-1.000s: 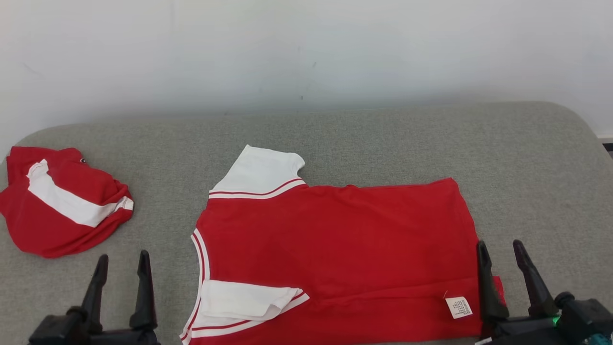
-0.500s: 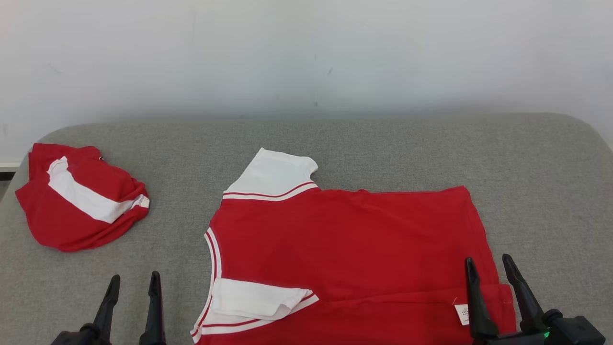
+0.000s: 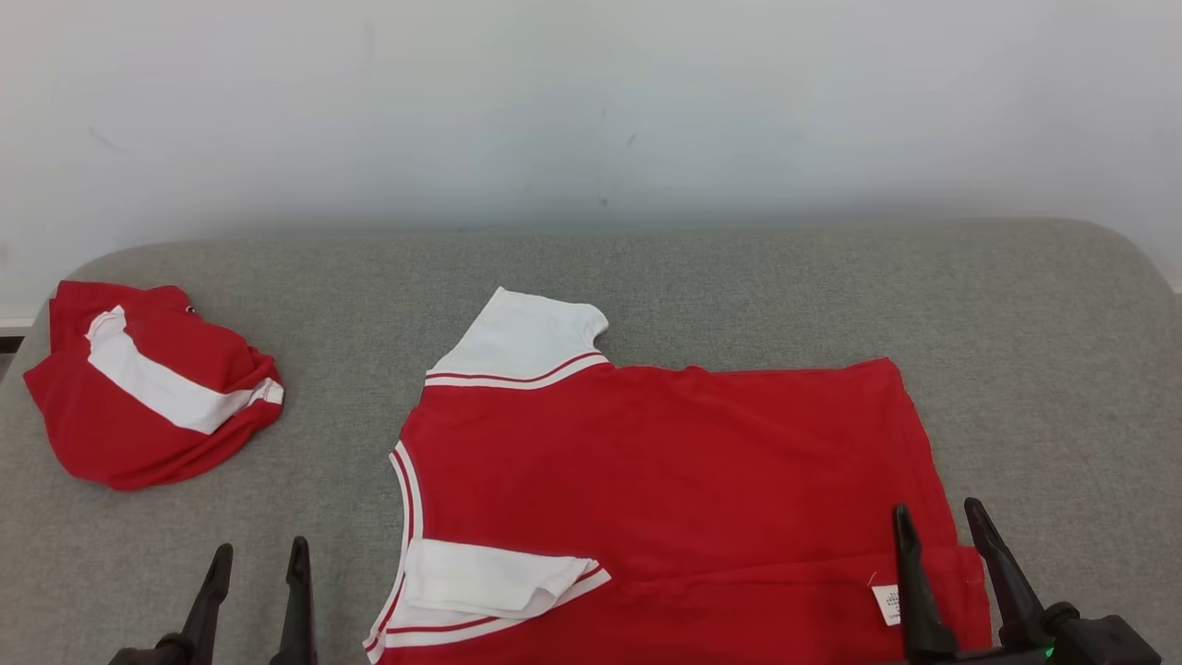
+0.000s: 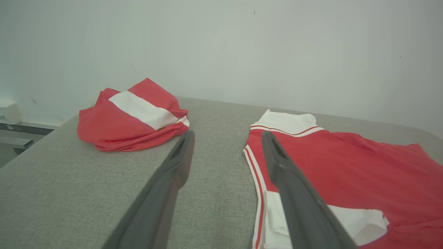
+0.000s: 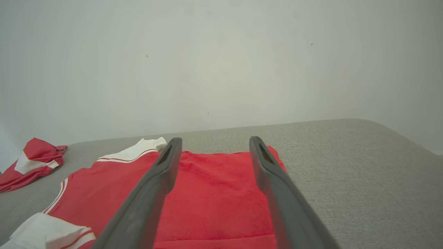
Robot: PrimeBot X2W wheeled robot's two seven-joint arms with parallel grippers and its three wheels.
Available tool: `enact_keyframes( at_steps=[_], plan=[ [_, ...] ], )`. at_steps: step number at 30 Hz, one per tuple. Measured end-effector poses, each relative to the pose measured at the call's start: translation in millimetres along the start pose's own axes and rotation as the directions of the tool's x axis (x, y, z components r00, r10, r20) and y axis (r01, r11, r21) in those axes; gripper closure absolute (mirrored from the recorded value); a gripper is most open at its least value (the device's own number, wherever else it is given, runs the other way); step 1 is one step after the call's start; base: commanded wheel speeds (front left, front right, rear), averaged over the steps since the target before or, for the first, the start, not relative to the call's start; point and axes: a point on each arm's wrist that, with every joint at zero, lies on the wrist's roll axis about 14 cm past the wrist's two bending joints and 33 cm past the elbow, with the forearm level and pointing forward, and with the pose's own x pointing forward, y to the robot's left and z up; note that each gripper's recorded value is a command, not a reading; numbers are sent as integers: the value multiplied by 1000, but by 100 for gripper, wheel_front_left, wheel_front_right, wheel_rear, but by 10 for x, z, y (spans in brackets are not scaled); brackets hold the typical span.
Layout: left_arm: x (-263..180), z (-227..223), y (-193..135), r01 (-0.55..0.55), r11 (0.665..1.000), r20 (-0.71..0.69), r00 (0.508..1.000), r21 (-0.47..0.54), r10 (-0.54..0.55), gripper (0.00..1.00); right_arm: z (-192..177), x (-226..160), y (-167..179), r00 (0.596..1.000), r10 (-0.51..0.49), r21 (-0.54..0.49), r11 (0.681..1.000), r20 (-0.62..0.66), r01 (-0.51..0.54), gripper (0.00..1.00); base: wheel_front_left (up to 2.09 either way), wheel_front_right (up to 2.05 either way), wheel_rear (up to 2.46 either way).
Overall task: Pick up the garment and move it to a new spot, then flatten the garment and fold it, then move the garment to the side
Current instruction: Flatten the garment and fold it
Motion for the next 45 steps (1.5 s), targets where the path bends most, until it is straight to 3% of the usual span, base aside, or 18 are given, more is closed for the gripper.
enact_keyframes(
  at_steps=[8, 14, 26, 35, 40, 45],
  plan=[
    [55, -61, -40, 24, 1000, -20, 1000, 5, -24, 0, -14, -7, -110, 999, -32, 3, 999, -5, 32, 0, 0, 0, 0],
    [542, 182, -124, 112, 992, 29, 993, 56, -114, 0, 38, 229, -390, 998, -55, -53, 997, -7, 54, 0, 0, 0, 0],
    [1876, 588, -553, 325, 935, -22, 945, 141, -326, 0, -164, 1172, -723, 975, -41, -106, 994, -217, 18, 0, 0, 0, 0],
    [2581, -26, -861, 437, 893, -270, 877, 105, -397, 0, -670, 1672, -916, 910, -57, -142, 990, -411, -2, 0, 0, 0, 0],
    [2720, -550, -1078, 505, 858, -410, 804, 91, -430, 0, -1020, 1682, -1026, 853, -81, -135, 991, -516, 12, 0, 0, 0, 0],
    [2823, -946, -1161, 514, 857, -504, 753, 47, -424, 0, -1163, 1641, -1091, 822, -94, -113, 993, -562, 36, 0, 0, 0, 0]
  ],
)
